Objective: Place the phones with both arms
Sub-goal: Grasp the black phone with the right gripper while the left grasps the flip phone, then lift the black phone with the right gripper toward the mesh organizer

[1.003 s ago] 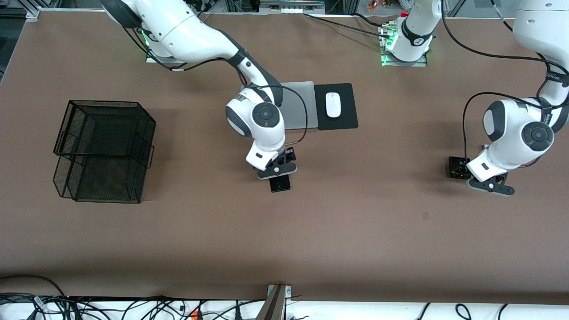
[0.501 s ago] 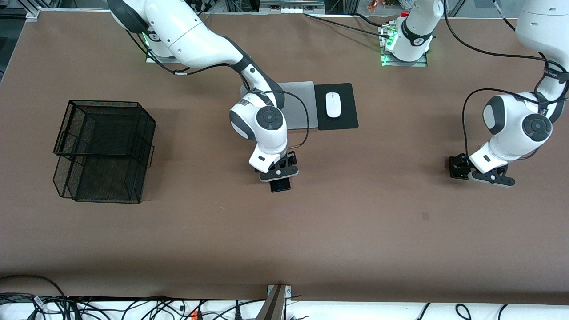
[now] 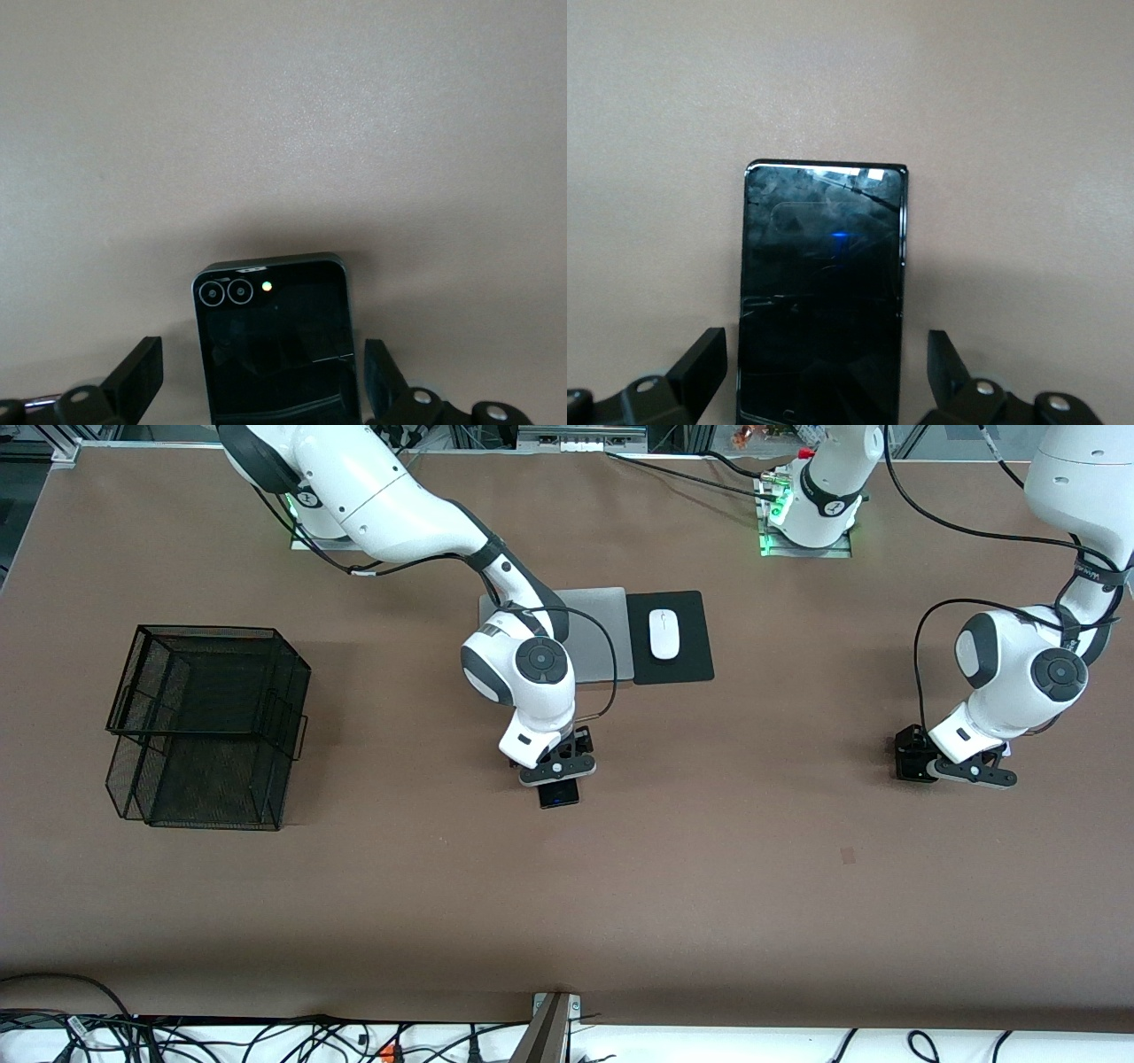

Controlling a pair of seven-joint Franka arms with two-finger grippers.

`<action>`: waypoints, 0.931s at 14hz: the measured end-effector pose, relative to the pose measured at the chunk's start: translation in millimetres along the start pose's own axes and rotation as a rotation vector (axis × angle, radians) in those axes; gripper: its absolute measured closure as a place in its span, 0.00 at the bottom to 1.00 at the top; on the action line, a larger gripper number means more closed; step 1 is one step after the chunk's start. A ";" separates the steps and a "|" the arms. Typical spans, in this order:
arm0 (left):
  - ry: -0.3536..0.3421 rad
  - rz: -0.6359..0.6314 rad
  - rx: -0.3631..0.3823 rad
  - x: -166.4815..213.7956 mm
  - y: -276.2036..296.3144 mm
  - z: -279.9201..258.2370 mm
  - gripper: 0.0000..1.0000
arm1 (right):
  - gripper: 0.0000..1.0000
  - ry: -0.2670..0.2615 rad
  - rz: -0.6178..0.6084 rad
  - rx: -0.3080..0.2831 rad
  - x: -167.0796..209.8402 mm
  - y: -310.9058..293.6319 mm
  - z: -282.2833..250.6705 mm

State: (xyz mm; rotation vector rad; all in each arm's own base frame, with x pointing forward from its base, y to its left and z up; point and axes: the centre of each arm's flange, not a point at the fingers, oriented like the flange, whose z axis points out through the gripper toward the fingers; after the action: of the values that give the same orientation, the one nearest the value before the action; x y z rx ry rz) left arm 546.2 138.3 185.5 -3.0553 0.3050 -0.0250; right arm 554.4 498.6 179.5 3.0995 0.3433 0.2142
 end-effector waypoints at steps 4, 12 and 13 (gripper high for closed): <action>0.000 -0.024 -0.007 0.2 4.6 9.1 0.00 | 0.00 0.008 -0.006 0.004 -1.2 -2.4 3.1; -0.002 -0.047 -0.014 -0.2 7.7 17.5 0.00 | 0.00 0.014 -0.013 -0.011 -1.2 -0.6 6.4; -0.003 -0.049 -0.014 -0.6 7.5 18.4 0.00 | 0.00 0.014 -0.015 -0.010 -1.9 -1.3 7.3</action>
State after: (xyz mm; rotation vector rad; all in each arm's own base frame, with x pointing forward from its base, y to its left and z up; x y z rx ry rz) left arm 544.5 132.4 166.5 -3.0763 0.2314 -0.0211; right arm 553.3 499.5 172.0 3.0857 0.3638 0.2364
